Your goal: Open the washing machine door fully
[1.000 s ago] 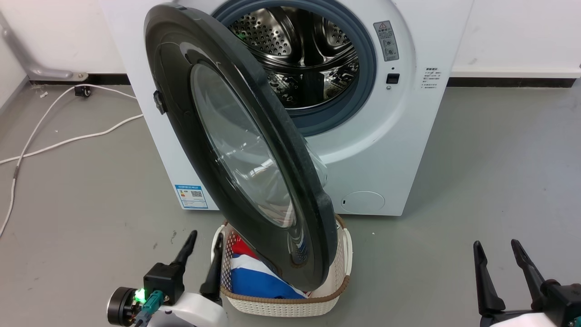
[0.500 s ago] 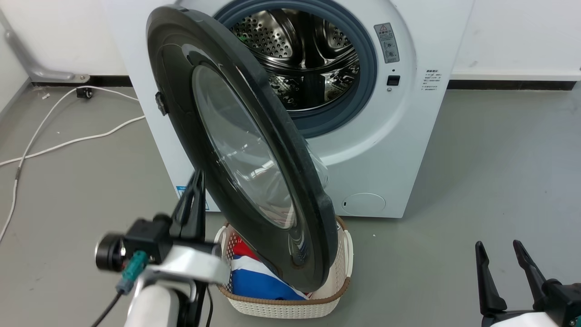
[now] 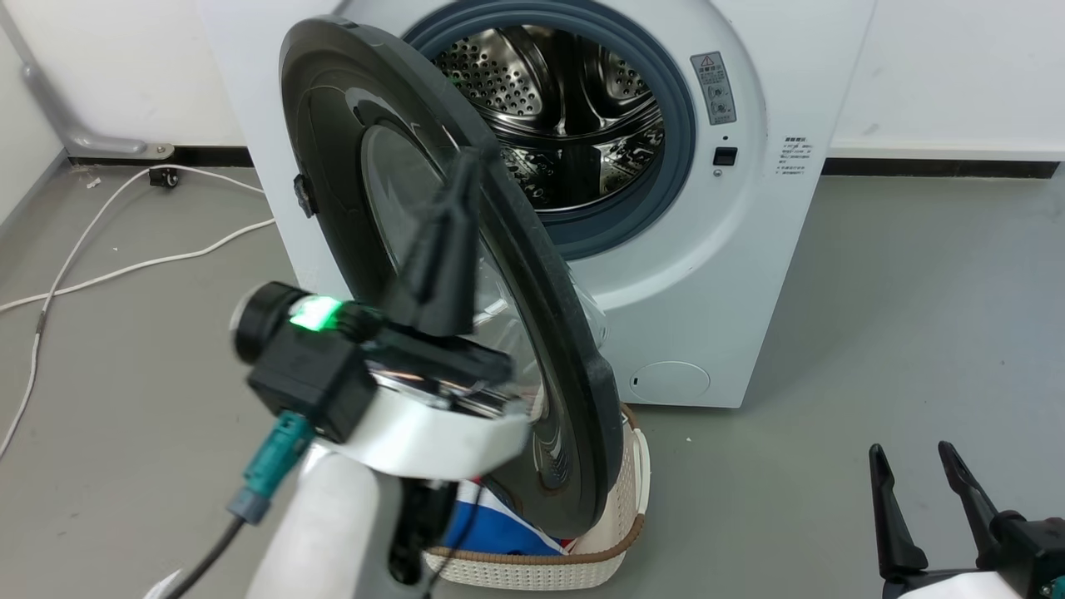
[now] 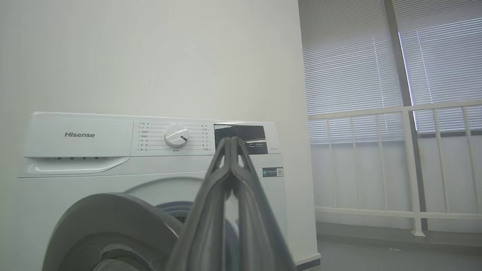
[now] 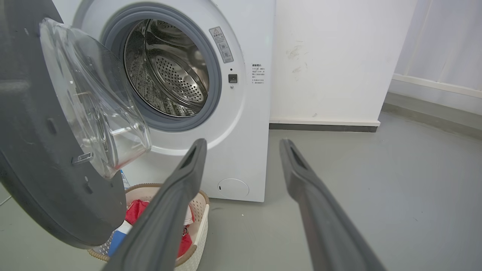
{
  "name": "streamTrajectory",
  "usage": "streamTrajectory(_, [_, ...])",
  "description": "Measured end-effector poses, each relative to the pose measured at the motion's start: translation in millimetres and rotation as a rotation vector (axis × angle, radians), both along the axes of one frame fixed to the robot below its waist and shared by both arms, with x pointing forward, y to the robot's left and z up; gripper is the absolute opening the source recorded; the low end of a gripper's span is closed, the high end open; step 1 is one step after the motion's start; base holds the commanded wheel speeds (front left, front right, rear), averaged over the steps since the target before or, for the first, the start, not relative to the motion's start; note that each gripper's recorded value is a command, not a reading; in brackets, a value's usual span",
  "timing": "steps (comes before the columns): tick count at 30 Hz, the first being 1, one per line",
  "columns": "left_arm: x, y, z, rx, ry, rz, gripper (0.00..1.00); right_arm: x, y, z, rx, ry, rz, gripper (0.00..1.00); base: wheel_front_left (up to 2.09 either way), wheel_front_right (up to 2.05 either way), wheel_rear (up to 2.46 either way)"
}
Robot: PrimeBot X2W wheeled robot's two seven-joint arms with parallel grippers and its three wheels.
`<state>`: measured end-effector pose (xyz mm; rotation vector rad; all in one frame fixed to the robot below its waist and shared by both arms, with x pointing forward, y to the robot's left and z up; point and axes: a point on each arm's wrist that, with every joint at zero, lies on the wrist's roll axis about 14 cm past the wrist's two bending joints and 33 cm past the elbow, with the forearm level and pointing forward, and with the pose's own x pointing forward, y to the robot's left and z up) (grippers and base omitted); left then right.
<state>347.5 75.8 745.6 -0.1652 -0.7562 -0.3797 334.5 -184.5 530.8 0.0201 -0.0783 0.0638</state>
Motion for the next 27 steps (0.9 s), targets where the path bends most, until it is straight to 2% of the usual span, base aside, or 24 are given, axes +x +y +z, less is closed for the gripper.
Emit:
streamTrajectory(8, [-28, -69, -9, 0.039, 0.077, -0.264, 0.0, 0, -2, -3, -0.008, 0.01, -0.007, 1.0, 0.0, 0.0, 0.0])
streamTrajectory(16, [-50, -131, -78, 0.137, 0.346, -0.489, 0.0, 2, -1, -5, -0.015, 0.021, -0.004, 1.0, 0.0, 0.0, 0.0])
streamTrajectory(21, [-60, -154, -139, 0.192, 0.561, -0.56, 0.0, 1, -2, -6, -0.014, 0.023, -0.005, 1.0, 0.0, 0.0, 0.0])
streamTrajectory(27, [-52, -154, -189, 0.228, 0.709, -0.514, 0.0, -1, -4, -8, -0.011, 0.031, -0.014, 1.0, 0.0, 0.0, 0.0])
